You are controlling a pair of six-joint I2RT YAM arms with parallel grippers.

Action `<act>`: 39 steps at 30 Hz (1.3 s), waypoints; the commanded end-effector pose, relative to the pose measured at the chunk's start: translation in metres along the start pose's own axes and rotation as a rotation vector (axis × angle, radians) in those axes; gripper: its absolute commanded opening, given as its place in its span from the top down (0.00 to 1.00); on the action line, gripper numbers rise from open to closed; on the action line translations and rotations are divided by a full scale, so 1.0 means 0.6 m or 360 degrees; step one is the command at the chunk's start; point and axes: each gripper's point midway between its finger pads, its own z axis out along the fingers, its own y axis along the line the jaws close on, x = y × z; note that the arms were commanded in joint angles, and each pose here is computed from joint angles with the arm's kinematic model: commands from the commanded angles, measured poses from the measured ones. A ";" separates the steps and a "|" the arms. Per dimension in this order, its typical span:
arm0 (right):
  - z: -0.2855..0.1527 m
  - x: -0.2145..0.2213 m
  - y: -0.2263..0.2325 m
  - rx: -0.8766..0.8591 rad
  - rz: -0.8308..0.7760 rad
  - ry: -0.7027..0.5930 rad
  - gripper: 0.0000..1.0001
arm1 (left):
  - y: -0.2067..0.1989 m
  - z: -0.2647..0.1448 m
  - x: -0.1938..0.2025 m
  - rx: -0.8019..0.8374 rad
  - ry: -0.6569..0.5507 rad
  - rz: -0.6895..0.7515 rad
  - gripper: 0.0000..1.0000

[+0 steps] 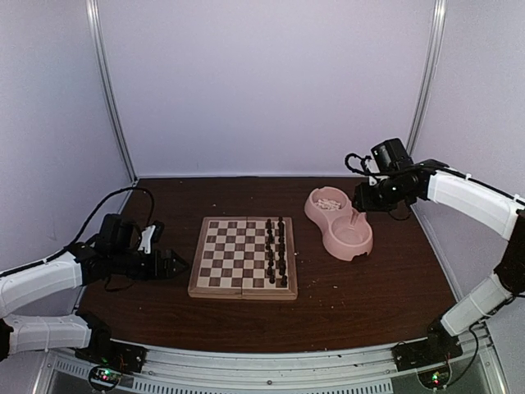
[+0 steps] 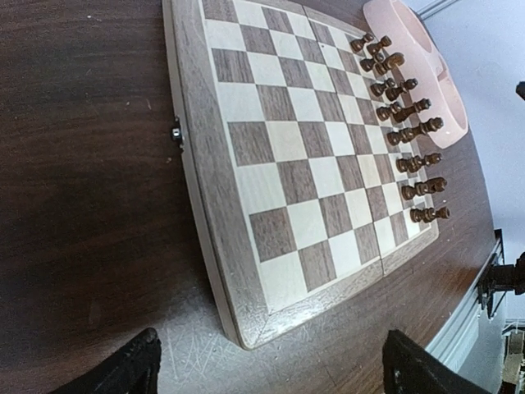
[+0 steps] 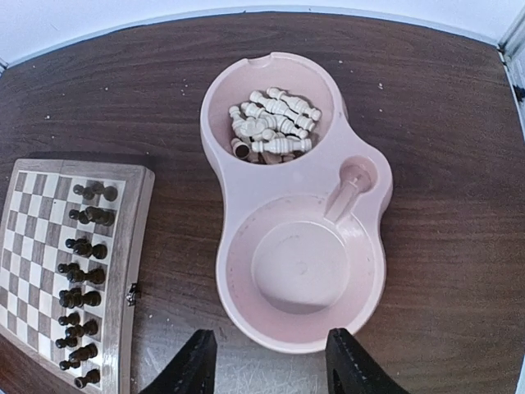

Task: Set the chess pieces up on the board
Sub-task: Place the storage box at the center of the board.

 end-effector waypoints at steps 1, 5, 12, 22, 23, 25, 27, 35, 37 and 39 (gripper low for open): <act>0.040 -0.036 0.028 -0.0085 0.0006 0.0016 0.54 | -0.017 0.004 -0.004 0.0094 -0.0028 0.0095 0.06; 0.082 -0.054 0.045 -0.0112 0.0009 0.0044 0.57 | -0.008 0.003 0.001 0.0052 -0.0016 0.0096 0.11; 0.148 -0.097 0.052 -0.0052 -0.0077 0.0074 0.63 | 0.001 0.009 0.021 0.0058 0.0016 0.0087 0.12; 0.250 -0.112 0.051 0.0057 -0.0121 0.0202 0.63 | 0.011 0.016 0.025 0.0042 -0.0011 0.0094 0.15; 0.259 -0.113 0.051 0.0066 -0.0124 0.0214 0.63 | 0.011 0.016 0.024 0.0040 -0.0014 0.0095 0.15; 0.280 -0.113 0.049 0.0087 -0.0129 0.0237 0.63 | 0.012 0.016 0.023 0.0037 -0.0020 0.0104 0.15; 0.298 -0.112 0.048 0.0108 -0.0131 0.0259 0.63 | 0.014 0.016 0.024 0.0030 -0.0019 0.0109 0.15; 0.347 -0.099 0.026 0.0256 -0.0126 0.0329 0.60 | 0.013 0.010 0.018 0.0010 -0.0034 0.0142 0.15; 0.356 -0.090 0.019 0.0288 -0.0132 0.0353 0.60 | 0.014 0.009 0.017 0.0002 -0.0036 0.0147 0.14; 0.361 -0.081 0.013 0.0310 -0.0136 0.0385 0.60 | 0.014 0.009 0.017 -0.0002 -0.0035 0.0148 0.14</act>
